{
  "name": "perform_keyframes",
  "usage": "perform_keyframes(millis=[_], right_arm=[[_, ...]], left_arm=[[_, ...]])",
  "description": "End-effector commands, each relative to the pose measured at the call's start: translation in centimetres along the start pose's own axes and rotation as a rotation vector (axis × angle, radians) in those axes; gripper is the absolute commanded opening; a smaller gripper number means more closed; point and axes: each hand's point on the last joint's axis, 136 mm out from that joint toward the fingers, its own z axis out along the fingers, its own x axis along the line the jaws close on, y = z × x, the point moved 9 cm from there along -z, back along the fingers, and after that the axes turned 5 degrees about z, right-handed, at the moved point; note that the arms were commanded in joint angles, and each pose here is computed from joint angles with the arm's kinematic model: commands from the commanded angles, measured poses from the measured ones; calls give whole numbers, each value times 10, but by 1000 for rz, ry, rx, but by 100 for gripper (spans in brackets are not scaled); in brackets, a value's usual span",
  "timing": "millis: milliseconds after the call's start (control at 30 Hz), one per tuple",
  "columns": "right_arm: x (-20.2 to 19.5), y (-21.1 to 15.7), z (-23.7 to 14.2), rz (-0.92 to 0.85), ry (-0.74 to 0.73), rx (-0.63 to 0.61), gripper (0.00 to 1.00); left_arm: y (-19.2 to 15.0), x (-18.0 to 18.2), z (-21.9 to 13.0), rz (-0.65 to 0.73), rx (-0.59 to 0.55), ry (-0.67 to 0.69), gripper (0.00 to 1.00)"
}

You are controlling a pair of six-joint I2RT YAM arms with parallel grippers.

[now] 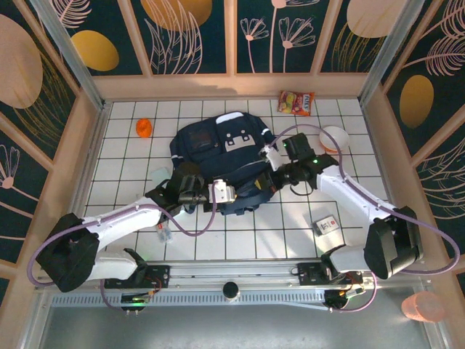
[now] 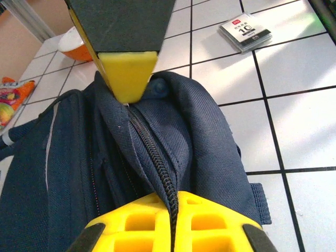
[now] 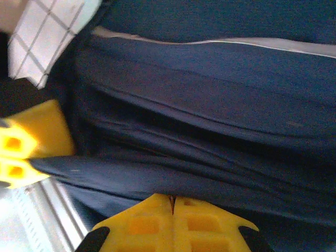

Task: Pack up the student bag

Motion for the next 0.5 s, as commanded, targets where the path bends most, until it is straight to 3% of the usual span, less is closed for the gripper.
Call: perform_keyframes(millis=[0,233,300,367,467], right_arm=[[-32,0,-18,116,-220,-18,0],[-57,-2,-18,211,-311,-54,0],[-47,2,-18,180,-224,-83,0],[-32,4,-17,137,-137,-116,0],[-17,1,-14,82,-51,-110,0]], left_arm=[[16,11,-14,71,-52,46,0],[14,8,-26,62,-23,71,0],[13,6,-30,47,-12,87,0],[13,4,-34,18,-20,94,10],[11,-2,-37,-8,-20,73,17]])
